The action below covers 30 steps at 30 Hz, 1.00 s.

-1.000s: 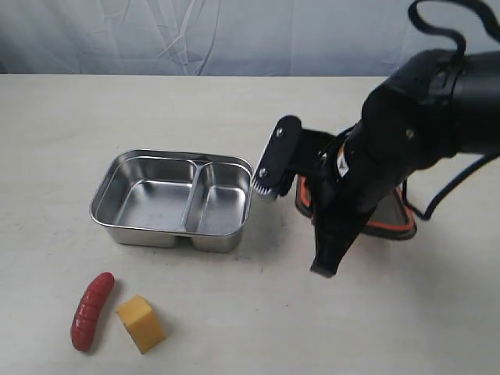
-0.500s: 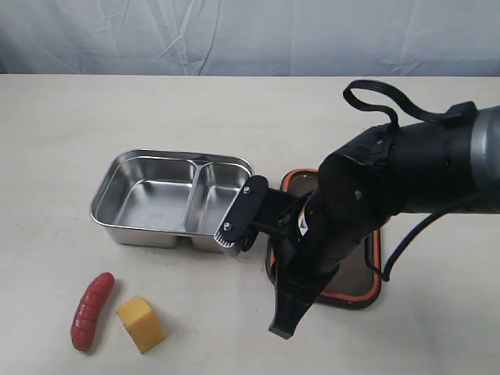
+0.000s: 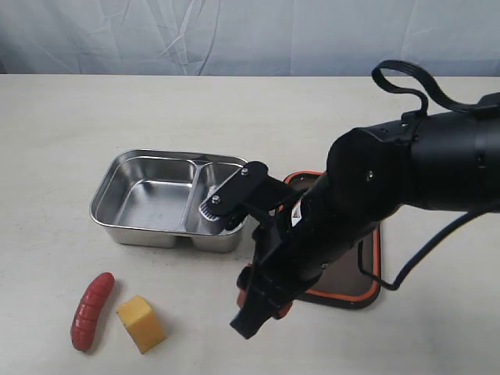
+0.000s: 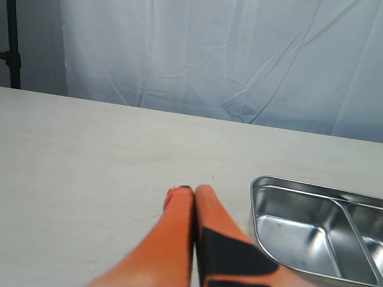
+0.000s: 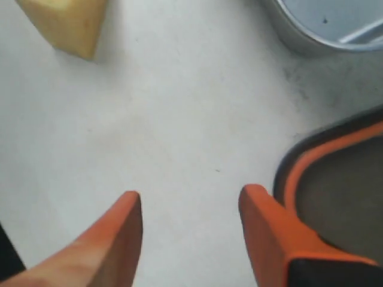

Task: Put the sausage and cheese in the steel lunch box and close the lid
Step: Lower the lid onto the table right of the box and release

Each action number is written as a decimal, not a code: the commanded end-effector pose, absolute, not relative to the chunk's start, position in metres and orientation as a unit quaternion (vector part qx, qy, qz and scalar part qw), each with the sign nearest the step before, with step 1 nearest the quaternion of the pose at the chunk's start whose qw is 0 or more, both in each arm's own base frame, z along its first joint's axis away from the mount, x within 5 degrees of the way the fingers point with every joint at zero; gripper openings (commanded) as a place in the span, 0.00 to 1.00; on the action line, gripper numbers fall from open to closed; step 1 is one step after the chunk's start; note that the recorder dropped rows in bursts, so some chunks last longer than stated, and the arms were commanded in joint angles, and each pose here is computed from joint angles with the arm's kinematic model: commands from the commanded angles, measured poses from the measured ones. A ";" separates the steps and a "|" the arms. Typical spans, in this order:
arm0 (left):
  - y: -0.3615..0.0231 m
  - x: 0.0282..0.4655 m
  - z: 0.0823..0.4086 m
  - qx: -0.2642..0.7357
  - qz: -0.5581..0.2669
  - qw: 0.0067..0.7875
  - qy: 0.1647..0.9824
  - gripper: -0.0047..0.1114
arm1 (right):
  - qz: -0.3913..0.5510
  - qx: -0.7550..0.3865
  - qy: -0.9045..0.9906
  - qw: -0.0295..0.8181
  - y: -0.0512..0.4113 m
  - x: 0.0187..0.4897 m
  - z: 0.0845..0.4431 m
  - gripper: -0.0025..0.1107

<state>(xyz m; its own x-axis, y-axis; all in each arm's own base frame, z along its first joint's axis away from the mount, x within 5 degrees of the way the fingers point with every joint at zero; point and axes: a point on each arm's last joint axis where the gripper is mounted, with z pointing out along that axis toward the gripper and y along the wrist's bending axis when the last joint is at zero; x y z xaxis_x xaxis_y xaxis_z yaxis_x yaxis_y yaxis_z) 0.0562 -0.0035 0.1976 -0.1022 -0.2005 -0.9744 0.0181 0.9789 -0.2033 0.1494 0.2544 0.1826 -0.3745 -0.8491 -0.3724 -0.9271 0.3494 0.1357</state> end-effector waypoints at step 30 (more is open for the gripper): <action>-0.004 0.056 0.197 -0.061 -0.082 0.669 0.736 0.04 | 0.255 -0.567 0.741 0.252 0.305 0.107 0.236 0.02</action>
<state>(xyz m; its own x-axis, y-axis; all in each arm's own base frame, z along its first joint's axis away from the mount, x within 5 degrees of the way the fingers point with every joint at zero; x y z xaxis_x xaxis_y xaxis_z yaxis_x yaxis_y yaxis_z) 0.0562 -0.0035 0.1976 -0.1022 -0.2005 -0.9744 0.0181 0.9789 -0.2033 0.1075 0.3085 0.2246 -0.2851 -0.7156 -0.6377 -0.9563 0.2571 0.1390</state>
